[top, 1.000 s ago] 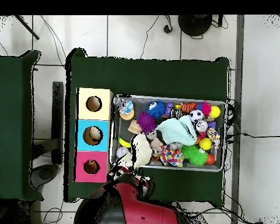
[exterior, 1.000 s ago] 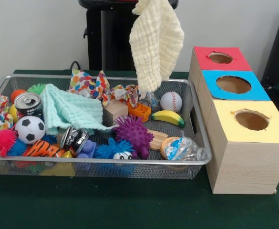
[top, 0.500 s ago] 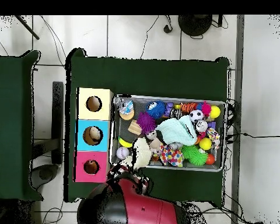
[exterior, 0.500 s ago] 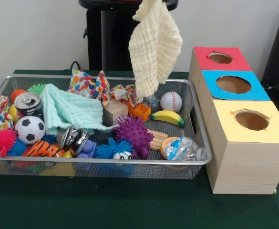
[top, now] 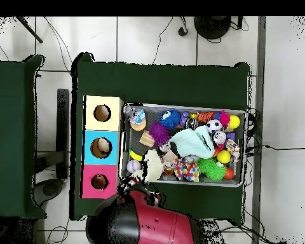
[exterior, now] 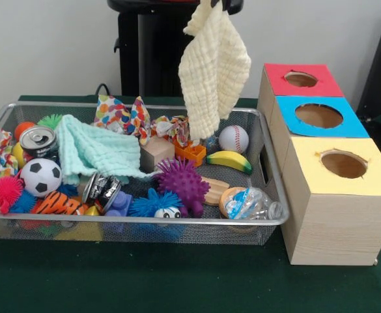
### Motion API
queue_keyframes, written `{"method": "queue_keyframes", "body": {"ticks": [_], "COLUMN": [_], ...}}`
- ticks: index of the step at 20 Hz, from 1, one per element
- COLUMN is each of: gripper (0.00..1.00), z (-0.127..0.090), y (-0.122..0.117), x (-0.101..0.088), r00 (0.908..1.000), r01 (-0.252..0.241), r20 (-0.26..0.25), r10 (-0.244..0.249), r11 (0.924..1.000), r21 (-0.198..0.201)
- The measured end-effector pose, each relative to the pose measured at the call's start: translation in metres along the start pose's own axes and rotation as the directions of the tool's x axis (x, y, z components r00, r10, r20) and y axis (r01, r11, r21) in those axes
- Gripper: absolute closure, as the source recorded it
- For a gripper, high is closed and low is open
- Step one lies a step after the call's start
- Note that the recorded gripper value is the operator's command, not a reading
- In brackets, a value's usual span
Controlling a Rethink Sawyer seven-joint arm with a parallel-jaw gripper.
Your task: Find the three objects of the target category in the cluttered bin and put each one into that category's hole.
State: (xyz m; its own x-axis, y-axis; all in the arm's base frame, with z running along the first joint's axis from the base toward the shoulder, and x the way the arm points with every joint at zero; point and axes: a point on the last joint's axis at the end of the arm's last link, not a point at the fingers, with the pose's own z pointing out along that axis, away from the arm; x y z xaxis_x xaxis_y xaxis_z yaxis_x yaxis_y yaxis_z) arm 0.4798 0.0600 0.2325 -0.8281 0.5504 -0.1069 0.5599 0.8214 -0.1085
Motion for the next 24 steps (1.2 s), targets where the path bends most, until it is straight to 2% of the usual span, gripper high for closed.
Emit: {"method": "queue_keyframes", "body": {"ticks": [16,24], "gripper": [1.00,1.00], "z": [-0.013,-0.006], "y": [0.013,0.023], "x": [-0.022,-0.038], "r00": [0.9989,0.9971], "r01": [-0.036,-0.041], "r20": [0.030,0.061], "r10": [0.037,0.045], "r11": [0.9985,0.9971], "r21": [-0.041,-0.064]}}
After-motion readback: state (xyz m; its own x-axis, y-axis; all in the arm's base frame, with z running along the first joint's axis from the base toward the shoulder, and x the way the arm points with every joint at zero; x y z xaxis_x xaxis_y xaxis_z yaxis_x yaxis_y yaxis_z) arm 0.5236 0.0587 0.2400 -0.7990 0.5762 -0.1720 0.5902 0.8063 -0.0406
